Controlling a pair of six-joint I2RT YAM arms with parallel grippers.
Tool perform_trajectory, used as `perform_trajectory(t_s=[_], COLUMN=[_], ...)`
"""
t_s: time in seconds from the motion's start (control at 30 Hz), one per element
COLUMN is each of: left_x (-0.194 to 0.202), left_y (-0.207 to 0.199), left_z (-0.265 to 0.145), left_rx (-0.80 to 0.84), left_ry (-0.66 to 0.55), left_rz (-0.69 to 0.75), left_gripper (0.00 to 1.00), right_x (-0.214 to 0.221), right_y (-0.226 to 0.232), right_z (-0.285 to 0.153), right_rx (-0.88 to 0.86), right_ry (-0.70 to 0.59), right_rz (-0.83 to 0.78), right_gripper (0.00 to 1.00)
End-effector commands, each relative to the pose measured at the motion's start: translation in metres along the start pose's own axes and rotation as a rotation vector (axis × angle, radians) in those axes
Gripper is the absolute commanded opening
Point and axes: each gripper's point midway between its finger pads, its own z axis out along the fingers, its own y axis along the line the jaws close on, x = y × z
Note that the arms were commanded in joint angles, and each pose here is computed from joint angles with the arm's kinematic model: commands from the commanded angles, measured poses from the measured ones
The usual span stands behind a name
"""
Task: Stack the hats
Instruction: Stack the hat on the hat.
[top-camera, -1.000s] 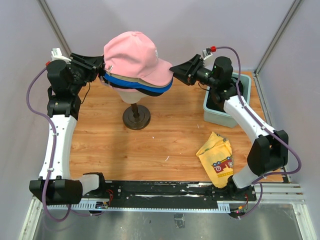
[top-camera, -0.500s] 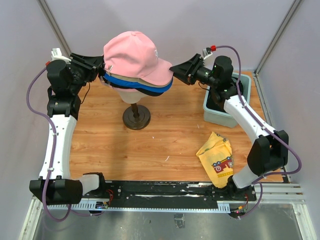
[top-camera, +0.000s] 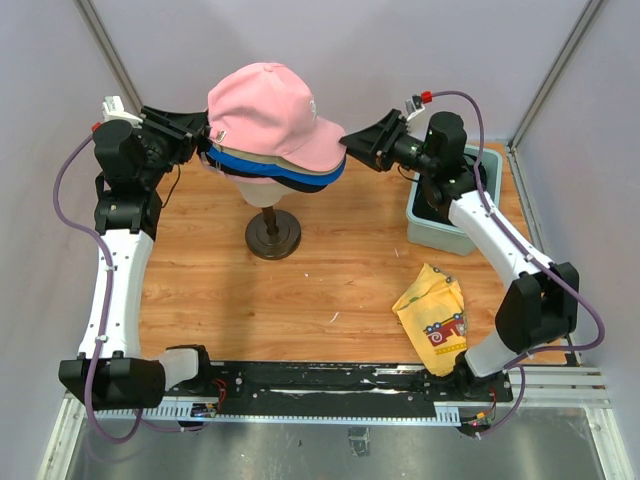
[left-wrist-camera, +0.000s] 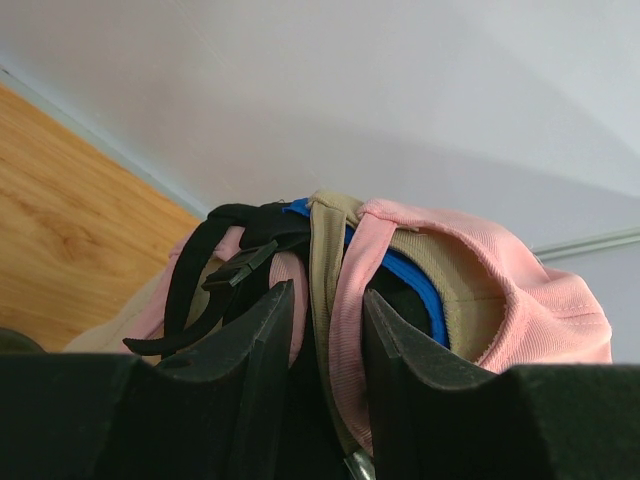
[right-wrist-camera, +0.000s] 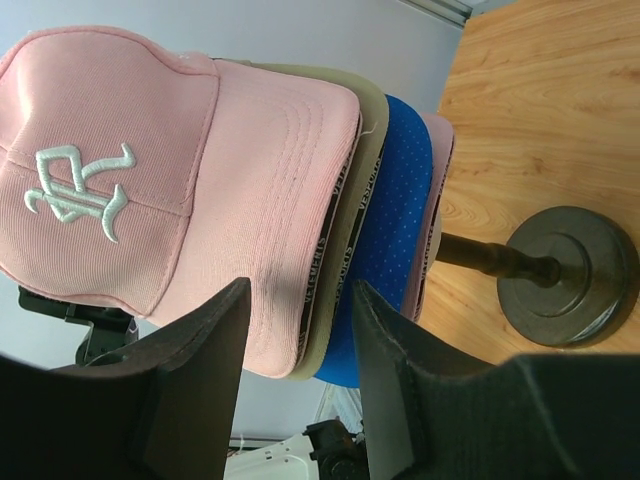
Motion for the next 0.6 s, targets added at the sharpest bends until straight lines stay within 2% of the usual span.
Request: perform_trajectory(t_s=[0.0,0.57], left_x=[0.01,0.01], left_y=[0.017,0.017], left_z=[-0.001,-0.002], left_rx=[-0.044,-0.043], left_ry=[0.042,0.039], left_rz=[0.012,0.007], left_gripper=[0.38,0.38], right_x=[0.0,-0.004], right_y=[0.033,0.044], right_z=[-0.008,-0.004], right_rx=[-0.042,-0.065], right_ry=[-0.023,-0.032], right_rz=[-0.098,-0.114], right_gripper=[0.46,0.46])
